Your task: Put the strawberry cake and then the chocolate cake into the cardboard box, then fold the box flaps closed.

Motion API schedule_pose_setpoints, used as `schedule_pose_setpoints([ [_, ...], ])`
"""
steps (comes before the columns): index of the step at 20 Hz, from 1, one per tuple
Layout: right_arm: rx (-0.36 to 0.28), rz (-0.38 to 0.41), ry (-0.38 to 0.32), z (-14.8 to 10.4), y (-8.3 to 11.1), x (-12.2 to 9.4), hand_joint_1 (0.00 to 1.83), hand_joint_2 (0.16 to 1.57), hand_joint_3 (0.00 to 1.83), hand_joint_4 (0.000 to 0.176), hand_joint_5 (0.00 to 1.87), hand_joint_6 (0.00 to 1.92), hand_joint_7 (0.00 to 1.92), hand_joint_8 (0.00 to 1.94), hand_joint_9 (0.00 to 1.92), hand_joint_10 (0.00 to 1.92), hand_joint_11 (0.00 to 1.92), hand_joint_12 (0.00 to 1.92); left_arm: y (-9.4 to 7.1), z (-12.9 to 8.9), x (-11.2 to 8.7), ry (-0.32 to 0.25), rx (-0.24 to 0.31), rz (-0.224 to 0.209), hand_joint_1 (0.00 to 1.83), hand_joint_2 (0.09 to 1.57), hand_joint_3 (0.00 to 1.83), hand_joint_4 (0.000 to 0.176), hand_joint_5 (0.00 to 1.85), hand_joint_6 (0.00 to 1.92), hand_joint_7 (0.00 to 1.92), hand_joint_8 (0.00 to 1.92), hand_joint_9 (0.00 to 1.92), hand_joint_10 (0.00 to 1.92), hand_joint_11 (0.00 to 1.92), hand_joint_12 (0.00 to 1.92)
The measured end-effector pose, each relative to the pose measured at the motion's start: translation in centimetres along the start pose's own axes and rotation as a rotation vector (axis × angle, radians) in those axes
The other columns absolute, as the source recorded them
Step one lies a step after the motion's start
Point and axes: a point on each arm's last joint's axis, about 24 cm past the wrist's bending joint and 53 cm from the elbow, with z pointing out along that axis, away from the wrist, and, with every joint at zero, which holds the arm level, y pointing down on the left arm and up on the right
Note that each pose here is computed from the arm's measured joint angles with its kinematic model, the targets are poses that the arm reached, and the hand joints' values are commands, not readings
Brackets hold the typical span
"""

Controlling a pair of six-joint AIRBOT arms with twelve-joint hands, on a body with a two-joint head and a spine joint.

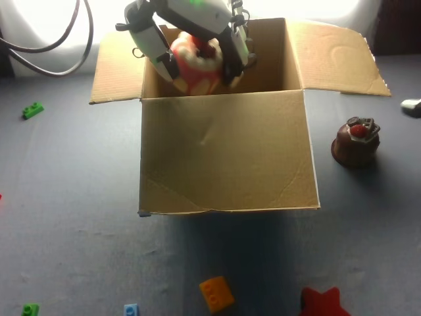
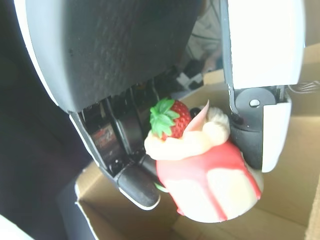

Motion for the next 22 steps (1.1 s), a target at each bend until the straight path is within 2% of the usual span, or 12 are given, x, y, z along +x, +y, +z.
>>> schedule_pose_setpoints([
  [1, -0.004, 0.028, 0.010, 0.5, 0.1, 0.3, 1.15, 1.08, 0.00, 0.043, 0.00, 0.00, 0.00, 0.00, 0.00, 0.00, 0.00, 0.00, 0.1, 0.1, 0.3, 0.007, -0.001, 0.000, 1.02, 1.15, 0.00, 0.000, 0.44, 0.06, 0.45, 0.01, 0.49, 0.14, 0.07, 1.23],
  [2, -0.006, 0.051, 0.012, 0.8, 0.1, 0.4, 1.15, 1.07, 0.00, 0.042, 0.00, 0.00, 0.00, 0.00, 0.00, 0.00, 0.00, 0.00, 0.1, 0.1, 0.3, 0.008, -0.002, 0.002, 0.93, 1.13, 0.00, 0.011, 0.35, 0.01, 0.36, 0.00, 0.40, 0.06, 0.01, 1.19],
  [3, -0.003, 0.075, 0.008, 1.2, -0.1, 0.2, 1.16, 1.08, 0.00, 0.042, 0.00, 0.00, 0.00, 0.00, 0.00, 0.00, 0.00, 0.00, 0.1, 0.1, 0.4, 0.009, -0.001, 0.003, 0.89, 1.08, 0.00, 0.028, 0.26, 0.00, 0.26, 0.00, 0.32, 0.02, 0.00, 1.10],
  [6, -0.011, 0.134, -0.012, 2.2, 0.0, -0.6, 1.15, 1.08, 0.00, 0.037, 0.00, 0.00, 0.00, 0.00, 0.00, 0.00, 0.00, 0.00, 0.3, 0.0, 0.3, 0.003, -0.008, 0.001, 0.79, 1.00, 0.00, 0.050, 0.10, 0.00, 0.09, 0.00, 0.20, 0.00, 0.00, 0.95],
  [8, -0.028, 0.165, -0.016, 3.0, 0.6, -0.5, 1.16, 1.08, 0.00, 0.044, 0.00, 0.00, 0.00, 0.00, 0.00, 0.00, 0.00, 0.00, 0.9, -0.5, -0.2, -0.006, -0.021, -0.001, 0.73, 0.99, 0.00, 0.058, 0.07, 0.00, 0.08, 0.00, 0.18, 0.00, 0.00, 0.86],
  [10, -0.044, 0.176, -0.004, 3.8, 1.4, 0.1, 1.15, 1.08, 0.00, 0.040, 0.00, 0.00, 0.00, 0.00, 0.00, 0.00, 0.00, 0.00, 1.7, -1.3, -1.0, -0.032, -0.040, -0.009, 0.70, 1.02, 0.00, 0.058, 0.07, 0.00, 0.10, 0.00, 0.16, 0.00, 0.00, 0.76],
  [11, -0.055, 0.180, 0.001, 4.3, 1.8, 0.6, 1.16, 1.07, 0.00, 0.037, 0.00, 0.00, 0.00, 0.00, 0.00, 0.00, 0.00, 0.00, 2.2, -1.8, -1.3, -0.040, -0.054, -0.010, 0.70, 1.02, 0.01, 0.053, 0.09, 0.01, 0.12, 0.01, 0.18, 0.01, 0.00, 0.75],
  [14, -0.074, 0.185, -0.001, 5.7, 2.6, 1.4, 1.19, 1.05, 0.00, 0.032, 0.00, 0.00, 0.00, 0.00, 0.00, 0.00, 0.00, 0.00, 3.1, -3.4, -1.6, -0.050, -0.081, -0.008, 0.35, 1.14, 0.02, 0.013, 0.10, 0.00, 0.12, 0.00, 0.15, 0.00, 0.00, 0.69],
  [16, -0.087, 0.185, -0.024, 6.8, 2.8, 1.3, 1.18, 1.06, 0.00, 0.029, 0.00, 0.00, 0.00, 0.00, 0.00, 0.00, 0.00, 0.00, 3.4, -4.9, -1.9, -0.071, -0.095, -0.007, 0.12, 1.20, 0.02, 0.000, 0.09, 0.00, 0.10, 0.00, 0.13, 0.00, 0.00, 0.64],
  [18, -0.085, 0.174, -0.037, 7.9, 2.5, 1.9, 1.17, 1.06, 0.00, 0.034, 0.00, 0.00, 0.00, 0.00, 0.00, 0.00, 0.00, 0.00, 3.4, -6.3, -1.7, -0.081, -0.103, -0.006, 0.00, 1.22, 0.01, 0.000, 0.10, 0.00, 0.09, 0.00, 0.13, 0.00, 0.00, 0.60],
  [21, -0.065, 0.161, -0.024, 9.0, 1.5, 3.2, 1.20, 1.06, 0.00, 0.031, 0.00, 0.00, 0.00, 0.00, 0.00, 0.00, 0.00, 0.00, 4.5, -8.7, 1.2, -0.048, -0.135, -0.035, 0.00, 1.21, 0.00, 0.000, 0.04, 0.00, 0.07, 0.00, 0.11, 0.00, 0.00, 0.57],
  [22, -0.062, 0.160, -0.033, 9.1, 1.2, 2.9, 1.17, 1.08, 0.00, 0.039, 0.00, 0.00, 0.00, 0.00, 0.00, 0.00, 0.00, 0.00, 5.1, -9.6, 2.2, -0.038, -0.154, -0.047, 0.00, 1.21, 0.00, 0.000, 0.03, 0.00, 0.06, 0.00, 0.10, 0.00, 0.00, 0.54],
])
